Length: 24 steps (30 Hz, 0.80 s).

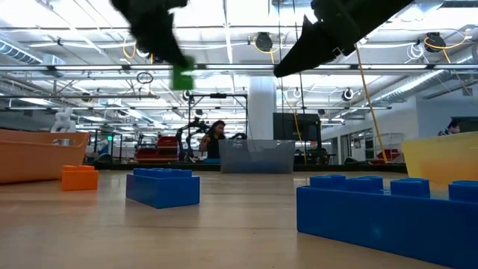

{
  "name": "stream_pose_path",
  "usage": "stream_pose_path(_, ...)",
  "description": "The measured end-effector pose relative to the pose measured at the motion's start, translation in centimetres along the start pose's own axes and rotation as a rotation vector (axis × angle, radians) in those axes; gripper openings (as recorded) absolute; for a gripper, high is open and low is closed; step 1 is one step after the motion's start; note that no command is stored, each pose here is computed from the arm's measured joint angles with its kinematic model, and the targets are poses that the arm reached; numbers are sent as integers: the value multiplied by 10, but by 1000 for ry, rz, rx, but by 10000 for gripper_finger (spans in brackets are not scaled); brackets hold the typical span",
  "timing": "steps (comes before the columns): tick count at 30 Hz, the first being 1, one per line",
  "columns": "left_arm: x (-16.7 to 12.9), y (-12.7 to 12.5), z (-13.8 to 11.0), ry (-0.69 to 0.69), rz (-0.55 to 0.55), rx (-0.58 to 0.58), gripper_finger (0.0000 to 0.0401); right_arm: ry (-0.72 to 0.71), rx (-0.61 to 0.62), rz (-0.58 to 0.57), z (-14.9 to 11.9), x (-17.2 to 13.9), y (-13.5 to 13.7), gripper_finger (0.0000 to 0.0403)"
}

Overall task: Sort & place blocks by color
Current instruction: Put the green game piece into the orange bin

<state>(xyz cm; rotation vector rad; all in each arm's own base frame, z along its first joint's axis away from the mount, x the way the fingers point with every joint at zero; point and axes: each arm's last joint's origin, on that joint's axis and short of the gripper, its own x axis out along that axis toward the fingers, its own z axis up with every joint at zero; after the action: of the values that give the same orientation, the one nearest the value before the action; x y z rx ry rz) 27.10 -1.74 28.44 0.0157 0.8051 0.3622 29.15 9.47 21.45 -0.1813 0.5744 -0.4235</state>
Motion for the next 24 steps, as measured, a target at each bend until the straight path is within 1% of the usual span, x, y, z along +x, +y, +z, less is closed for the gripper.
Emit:
stream_pose_path(3,-3,4,-10,96,44,-80,140,4,-3,-7,0,2,-2,221)
stream_pose_path(5,-6,7,-23,212,97,-99,140,6,-10,-16,1,4,-5,221)
stream_pose_path(7,-8,9,-29,259,145,-131,140,9,-19,-25,1,6,-7,221)
stream_pose_path(10,-14,16,-42,382,240,-150,140,14,-31,-38,2,9,-11,221)
stream_pose_path(14,-23,21,-56,511,334,-209,140,21,-24,-55,2,13,-16,221)
stream_pose_path(19,-36,15,-68,640,359,-259,140,26,-18,-67,3,16,-20,221)
stream_pose_path(24,-46,4,-79,719,356,-298,140,27,-28,-74,3,18,-22,221)
